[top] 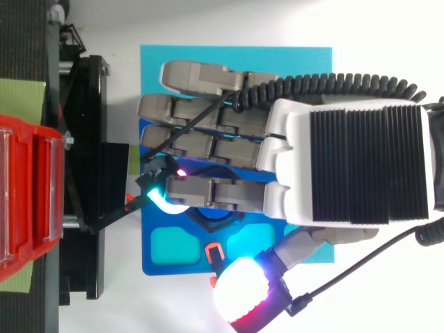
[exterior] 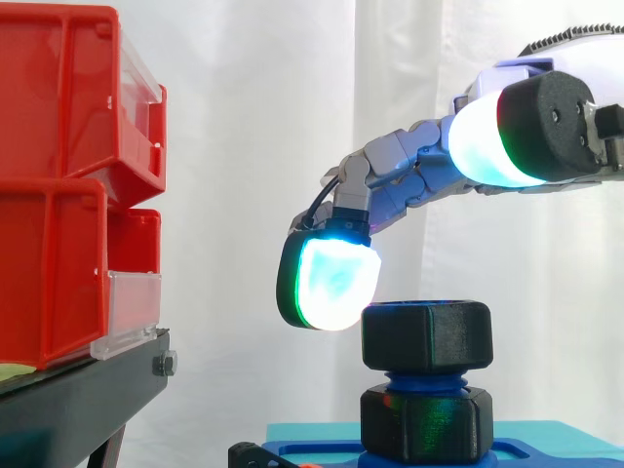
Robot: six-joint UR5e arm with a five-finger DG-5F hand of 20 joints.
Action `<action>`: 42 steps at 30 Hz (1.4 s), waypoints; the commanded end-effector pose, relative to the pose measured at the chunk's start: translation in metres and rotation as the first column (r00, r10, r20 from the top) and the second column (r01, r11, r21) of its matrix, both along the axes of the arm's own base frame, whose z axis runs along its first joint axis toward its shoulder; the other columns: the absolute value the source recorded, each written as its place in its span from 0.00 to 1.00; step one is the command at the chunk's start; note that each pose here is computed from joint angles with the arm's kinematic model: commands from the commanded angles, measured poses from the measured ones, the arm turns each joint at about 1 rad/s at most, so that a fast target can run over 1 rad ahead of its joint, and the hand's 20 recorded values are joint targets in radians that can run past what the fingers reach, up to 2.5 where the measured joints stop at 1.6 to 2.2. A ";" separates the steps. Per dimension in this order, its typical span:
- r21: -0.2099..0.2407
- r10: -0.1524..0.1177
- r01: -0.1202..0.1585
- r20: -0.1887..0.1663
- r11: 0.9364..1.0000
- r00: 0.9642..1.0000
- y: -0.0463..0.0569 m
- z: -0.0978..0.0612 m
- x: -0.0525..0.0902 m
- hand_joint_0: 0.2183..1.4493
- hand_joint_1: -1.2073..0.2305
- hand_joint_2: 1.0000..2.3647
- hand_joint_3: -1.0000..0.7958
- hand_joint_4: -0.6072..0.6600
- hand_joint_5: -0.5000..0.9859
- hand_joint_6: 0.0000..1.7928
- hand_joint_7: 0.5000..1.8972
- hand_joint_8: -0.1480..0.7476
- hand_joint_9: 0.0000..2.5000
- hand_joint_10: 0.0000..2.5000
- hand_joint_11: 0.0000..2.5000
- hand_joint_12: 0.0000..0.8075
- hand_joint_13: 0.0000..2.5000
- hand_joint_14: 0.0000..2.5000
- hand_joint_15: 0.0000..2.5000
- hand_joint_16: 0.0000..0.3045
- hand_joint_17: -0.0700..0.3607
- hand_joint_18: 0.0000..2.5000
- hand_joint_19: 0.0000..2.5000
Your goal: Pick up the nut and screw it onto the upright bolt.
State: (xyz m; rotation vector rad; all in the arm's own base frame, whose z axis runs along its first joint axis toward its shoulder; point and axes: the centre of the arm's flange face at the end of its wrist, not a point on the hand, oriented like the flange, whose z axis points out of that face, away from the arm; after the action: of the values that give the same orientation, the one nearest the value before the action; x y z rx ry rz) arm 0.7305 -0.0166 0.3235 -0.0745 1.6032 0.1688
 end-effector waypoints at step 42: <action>-0.016 0.045 -0.044 0.059 0.999 0.997 -0.043 0.046 0.007 0.23 0.74 0.00 0.28 0.70 0.29 0.28 0.35 0.48 0.38 0.00 0.00 0.28 0.25 0.00 0.00 0.05 0.24 0.07 0.00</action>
State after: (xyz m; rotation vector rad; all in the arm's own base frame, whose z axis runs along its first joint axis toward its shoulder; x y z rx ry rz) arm 0.7370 -0.0625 0.3676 -0.1161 1.5486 0.1881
